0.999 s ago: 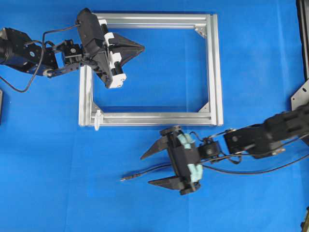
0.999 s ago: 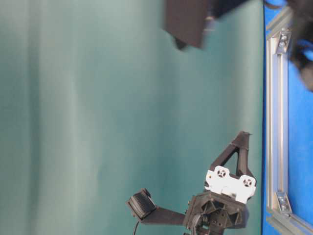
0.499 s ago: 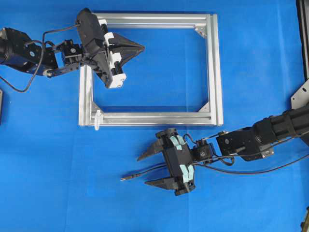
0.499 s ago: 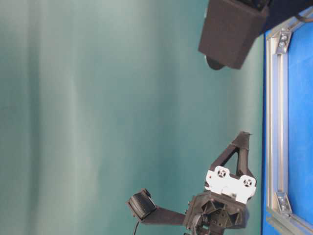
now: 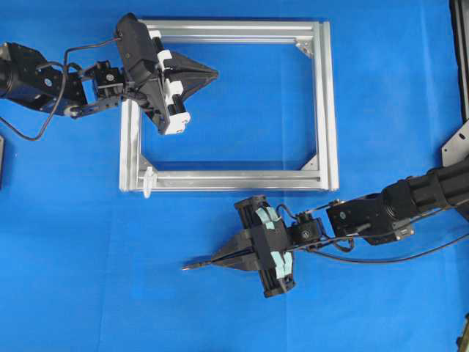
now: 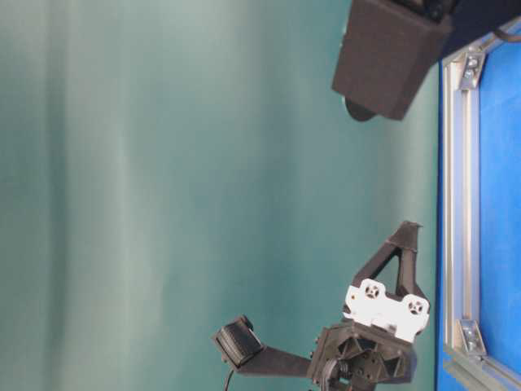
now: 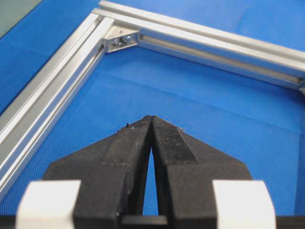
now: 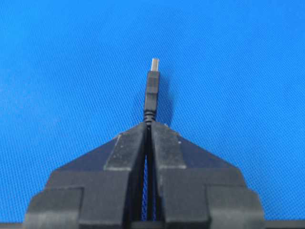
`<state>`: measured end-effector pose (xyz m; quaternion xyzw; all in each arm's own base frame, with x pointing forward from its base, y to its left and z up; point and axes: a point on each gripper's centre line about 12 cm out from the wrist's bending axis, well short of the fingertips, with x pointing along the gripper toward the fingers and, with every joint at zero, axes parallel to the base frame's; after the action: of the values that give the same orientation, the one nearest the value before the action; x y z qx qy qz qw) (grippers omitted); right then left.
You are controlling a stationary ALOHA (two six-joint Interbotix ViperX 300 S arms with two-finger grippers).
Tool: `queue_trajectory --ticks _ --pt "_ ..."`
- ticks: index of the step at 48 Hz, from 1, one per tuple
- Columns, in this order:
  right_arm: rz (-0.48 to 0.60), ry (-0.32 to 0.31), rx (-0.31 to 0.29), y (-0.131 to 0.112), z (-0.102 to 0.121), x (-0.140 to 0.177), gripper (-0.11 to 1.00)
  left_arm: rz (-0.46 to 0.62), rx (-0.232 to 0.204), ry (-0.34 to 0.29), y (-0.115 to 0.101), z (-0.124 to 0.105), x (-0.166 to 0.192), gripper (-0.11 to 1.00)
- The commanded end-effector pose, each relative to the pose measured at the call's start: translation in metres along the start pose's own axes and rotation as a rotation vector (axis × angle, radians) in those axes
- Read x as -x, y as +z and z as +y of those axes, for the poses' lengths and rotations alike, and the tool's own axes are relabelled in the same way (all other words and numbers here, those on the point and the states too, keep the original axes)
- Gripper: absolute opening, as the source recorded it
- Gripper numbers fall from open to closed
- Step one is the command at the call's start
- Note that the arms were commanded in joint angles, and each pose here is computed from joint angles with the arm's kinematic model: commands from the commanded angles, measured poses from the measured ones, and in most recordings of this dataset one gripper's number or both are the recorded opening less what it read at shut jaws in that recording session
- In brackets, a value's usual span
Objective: Insert the wire through the string loop located on the left side.
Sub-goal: 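Lift the cable plug with the right gripper and turn it leftward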
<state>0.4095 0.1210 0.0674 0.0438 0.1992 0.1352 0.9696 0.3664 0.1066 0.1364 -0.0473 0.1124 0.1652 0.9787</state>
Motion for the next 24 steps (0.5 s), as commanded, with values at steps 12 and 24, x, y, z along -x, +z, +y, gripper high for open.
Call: queue_trajectory --ticks 12,24 --pt "-0.039 0.011 0.005 0.015 0.004 0.003 0.01 -0.043 0.003 -0.004 0.015 -0.001 0.002 0.0" --pt "-0.078 0.007 0.008 0.041 0.004 0.022 0.01 -0.044 0.003 -0.004 0.015 -0.001 0.002 0.0"
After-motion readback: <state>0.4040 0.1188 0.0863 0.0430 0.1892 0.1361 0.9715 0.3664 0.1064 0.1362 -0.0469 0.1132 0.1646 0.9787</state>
